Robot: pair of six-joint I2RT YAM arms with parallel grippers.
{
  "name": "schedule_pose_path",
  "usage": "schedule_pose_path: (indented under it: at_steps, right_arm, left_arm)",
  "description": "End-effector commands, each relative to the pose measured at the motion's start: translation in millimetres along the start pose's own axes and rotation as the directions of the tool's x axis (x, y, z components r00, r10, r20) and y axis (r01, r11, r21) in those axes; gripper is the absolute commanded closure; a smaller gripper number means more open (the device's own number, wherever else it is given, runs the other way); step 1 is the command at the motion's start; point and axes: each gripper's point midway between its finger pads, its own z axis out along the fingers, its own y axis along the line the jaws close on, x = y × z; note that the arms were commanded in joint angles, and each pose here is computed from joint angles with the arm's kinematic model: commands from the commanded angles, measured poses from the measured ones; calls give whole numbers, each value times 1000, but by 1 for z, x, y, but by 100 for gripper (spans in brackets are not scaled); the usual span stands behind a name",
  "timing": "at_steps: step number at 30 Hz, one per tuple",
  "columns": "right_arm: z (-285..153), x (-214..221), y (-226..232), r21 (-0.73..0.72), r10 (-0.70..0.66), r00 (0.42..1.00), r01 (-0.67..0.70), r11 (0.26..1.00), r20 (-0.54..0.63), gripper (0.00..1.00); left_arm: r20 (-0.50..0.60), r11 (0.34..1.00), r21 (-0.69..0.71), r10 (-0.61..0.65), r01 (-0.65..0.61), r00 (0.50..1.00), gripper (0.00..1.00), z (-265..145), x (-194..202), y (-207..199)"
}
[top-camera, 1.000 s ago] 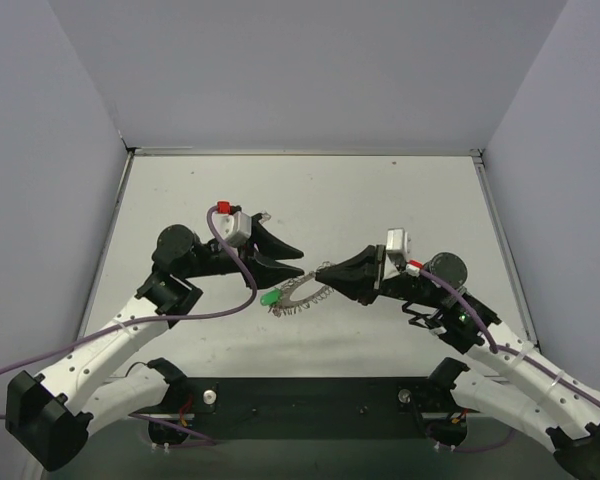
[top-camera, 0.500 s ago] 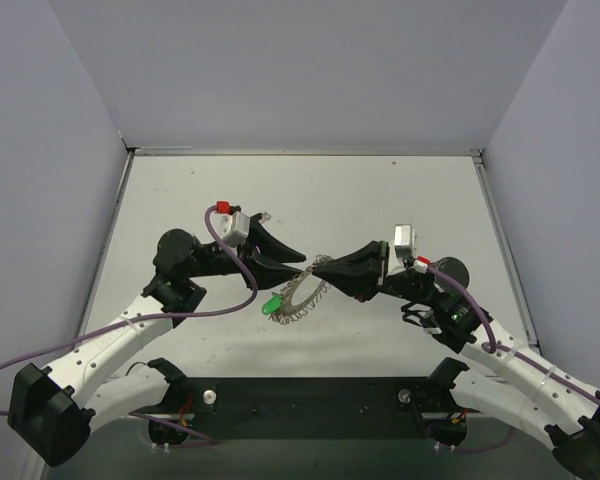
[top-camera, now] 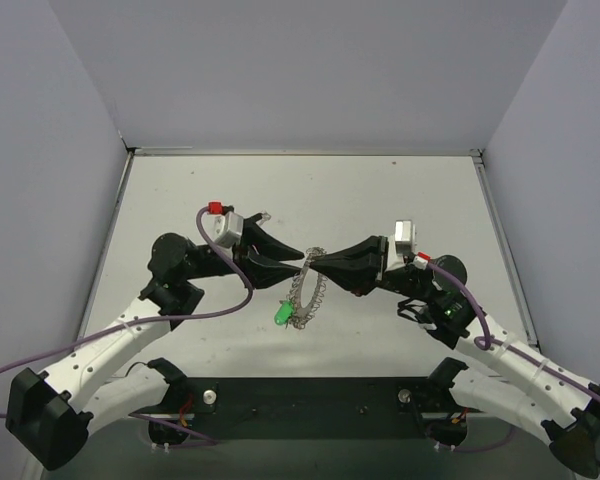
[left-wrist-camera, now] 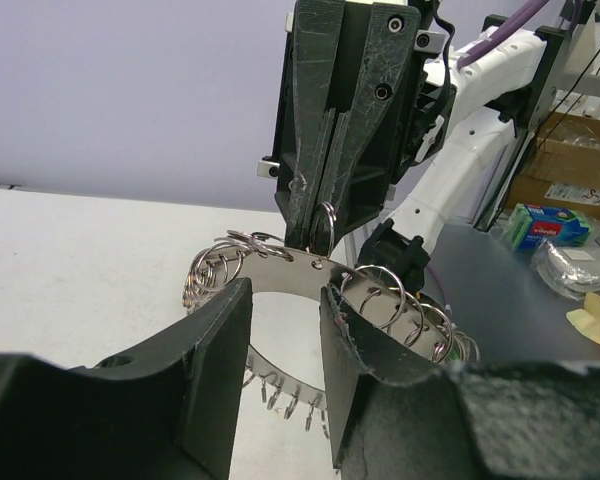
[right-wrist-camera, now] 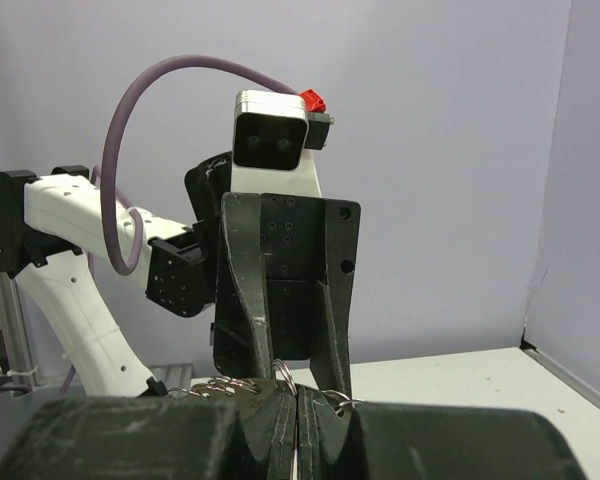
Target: Put the keys on the keyring
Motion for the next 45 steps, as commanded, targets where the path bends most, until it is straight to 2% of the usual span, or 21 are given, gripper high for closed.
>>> schedule_pose_path:
  at_steps: [1, 12, 16, 21, 32, 34, 37, 42, 45]
  right_arm:
    - [3, -30, 1, -9, -88, 989, 90, 996, 122, 100]
    - [-1, -39, -2, -17, -67, 979, 71, 997, 194, 100]
    - [-1, -44, -1, -48, -49, 973, 61, 997, 226, 100]
    - [0, -44, -2, -82, -21, 971, 42, 996, 238, 100]
    - [3, -40, -2, -99, -18, 978, 40, 994, 207, 100]
    - [3, -38, -3, -97, -16, 980, 36, 995, 200, 100]
    - [3, -38, -3, -94, -21, 980, 41, 995, 200, 100]
    - [3, -37, -5, -82, -34, 980, 50, 995, 196, 100]
    - [3, -35, -6, -75, -40, 981, 55, 996, 190, 100]
  left_arm:
    - [42, 997, 9, 73, -74, 996, 57, 1, -20, -12]
    - [13, 965, -201, 174, -168, 985, 57, -14, -39, 10]
    - [12, 963, -189, 199, -194, 980, 57, -14, -48, 5]
    - [-24, 978, -103, 178, -179, 984, 57, -7, -45, -3]
    - [-61, 976, -112, 179, -185, 982, 57, -2, -50, 4]
    - [-69, 979, -100, 168, -175, 983, 62, 0, -47, 5]
    - [-76, 982, -93, 160, -166, 984, 63, 3, -46, 6]
    - [-110, 986, -81, 138, -147, 984, 62, 4, -39, 8]
    - [-121, 988, -68, 128, -137, 984, 57, 4, -36, 6]
